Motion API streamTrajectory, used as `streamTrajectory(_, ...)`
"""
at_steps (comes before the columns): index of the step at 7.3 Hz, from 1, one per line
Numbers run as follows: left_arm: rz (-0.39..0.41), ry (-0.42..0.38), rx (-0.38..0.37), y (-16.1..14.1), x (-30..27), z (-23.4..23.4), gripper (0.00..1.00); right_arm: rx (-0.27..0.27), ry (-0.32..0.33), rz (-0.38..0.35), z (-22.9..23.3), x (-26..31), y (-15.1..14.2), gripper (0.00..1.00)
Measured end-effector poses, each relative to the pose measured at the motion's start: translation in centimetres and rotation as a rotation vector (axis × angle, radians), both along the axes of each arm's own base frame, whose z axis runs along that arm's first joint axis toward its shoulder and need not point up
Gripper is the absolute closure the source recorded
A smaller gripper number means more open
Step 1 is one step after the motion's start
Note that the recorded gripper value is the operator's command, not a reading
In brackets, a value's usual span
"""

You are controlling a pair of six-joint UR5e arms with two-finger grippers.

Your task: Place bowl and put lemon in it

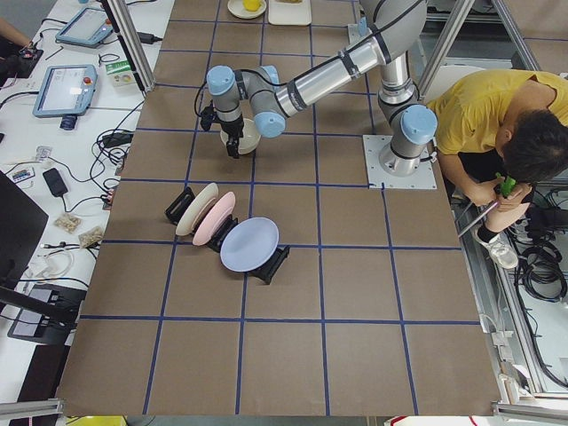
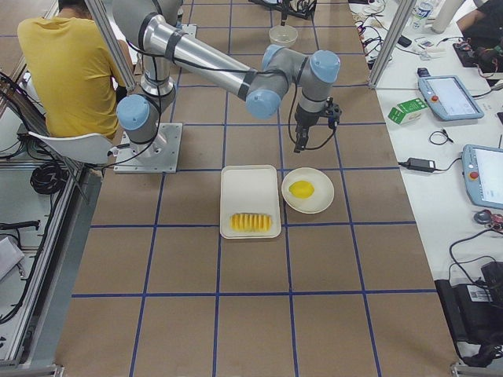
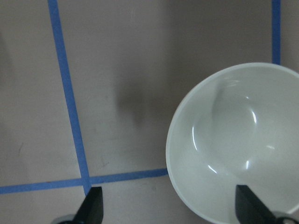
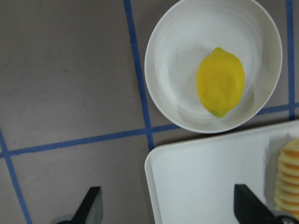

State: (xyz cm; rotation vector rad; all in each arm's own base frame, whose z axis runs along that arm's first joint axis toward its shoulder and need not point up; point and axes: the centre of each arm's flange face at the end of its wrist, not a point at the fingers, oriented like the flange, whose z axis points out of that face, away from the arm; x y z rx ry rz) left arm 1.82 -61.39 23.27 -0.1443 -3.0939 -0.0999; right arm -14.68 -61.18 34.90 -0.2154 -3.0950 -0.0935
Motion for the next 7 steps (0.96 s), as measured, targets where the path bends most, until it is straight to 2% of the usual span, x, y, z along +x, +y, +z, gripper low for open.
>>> streamTrajectory(1,0.002,0.019,0.009,-0.1,-0.1,-1.3,0.12,-0.024,0.01,0.007,-2.4,-1.5,-1.4,0.0)
streamTrajectory(2,0.001,0.031,0.018,-0.2,-0.2,-2.1,0.49,-0.045,0.02,0.015,-4.7,-2.8,-2.5,0.0)
streamTrajectory(3,-0.004,0.036,0.027,-0.2,-0.3,-2.6,0.93,-0.055,0.028,0.016,-6.5,-3.7,-3.2,0.0)
streamTrajectory(4,-0.014,0.036,0.031,-0.1,-0.3,-2.9,1.0,-0.05,0.029,0.014,-8.1,-4.3,-3.6,0.0)
streamTrajectory(7,-0.009,0.03,0.017,-0.4,-0.1,-2.2,1.0,-0.021,0.016,-0.012,-11.9,-6.6,-3.7,0.0)
